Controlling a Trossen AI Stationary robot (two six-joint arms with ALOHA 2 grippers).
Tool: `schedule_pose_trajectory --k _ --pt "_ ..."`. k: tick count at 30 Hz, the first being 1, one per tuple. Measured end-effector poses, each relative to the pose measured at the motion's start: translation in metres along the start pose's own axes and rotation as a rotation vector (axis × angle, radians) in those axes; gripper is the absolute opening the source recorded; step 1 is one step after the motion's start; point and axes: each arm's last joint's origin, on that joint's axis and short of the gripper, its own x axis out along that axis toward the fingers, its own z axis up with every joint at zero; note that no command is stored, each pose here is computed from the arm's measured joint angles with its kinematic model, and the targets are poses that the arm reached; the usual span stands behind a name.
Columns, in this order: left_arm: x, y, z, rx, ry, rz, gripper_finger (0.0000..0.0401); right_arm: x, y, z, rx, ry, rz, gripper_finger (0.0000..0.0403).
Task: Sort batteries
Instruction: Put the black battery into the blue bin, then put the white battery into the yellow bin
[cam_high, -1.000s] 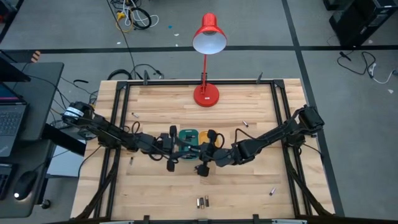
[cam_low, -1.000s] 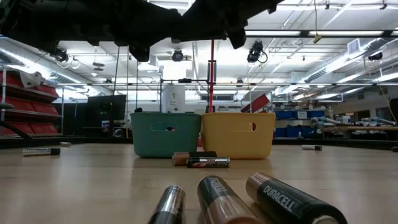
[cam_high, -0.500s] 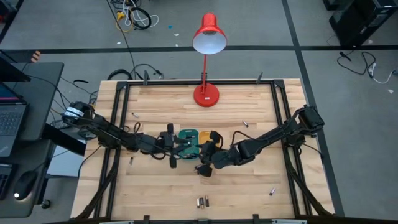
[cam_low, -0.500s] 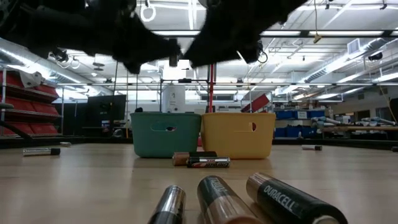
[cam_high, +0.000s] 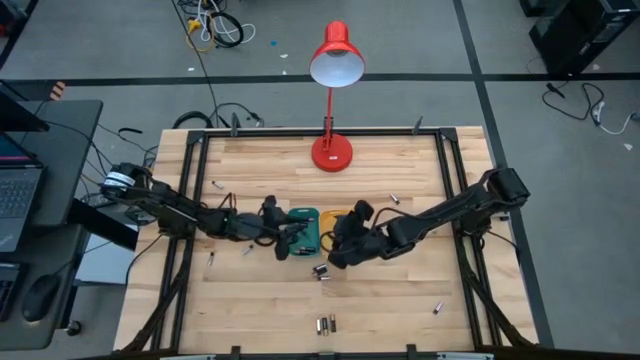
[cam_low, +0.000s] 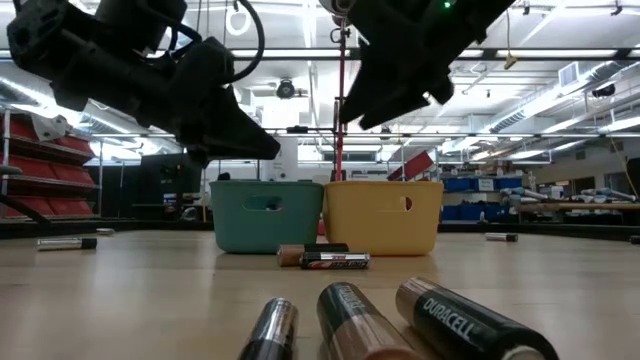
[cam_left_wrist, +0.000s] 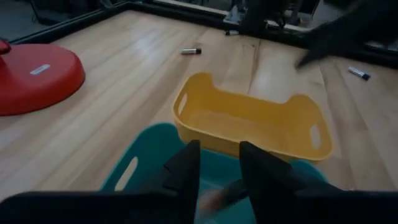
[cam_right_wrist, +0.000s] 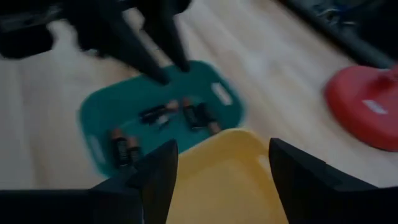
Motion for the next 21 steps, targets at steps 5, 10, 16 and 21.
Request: schedule_pose_trajectory --k 5,10,16,21 --pt "0.000 0.000 -0.001 0.007 0.014 0.006 0.0183 -0.014 -0.027 0.001 -0.024 0.073 -0.139 0.0234" --pt "0.000 0.001 -0.001 0.034 0.013 0.012 0.0208 -0.022 -0.067 -0.011 0.017 0.303 -0.341 0.0231" --pt "0.000 0.000 0.001 0.025 -0.012 0.008 0.0211 -0.013 -0.109 -0.021 0.083 0.654 -0.490 0.0216" --pt "0.000 0.000 0.002 0.021 -0.021 0.005 0.0211 -0.002 -0.136 -0.028 0.044 0.821 -0.484 0.0194"
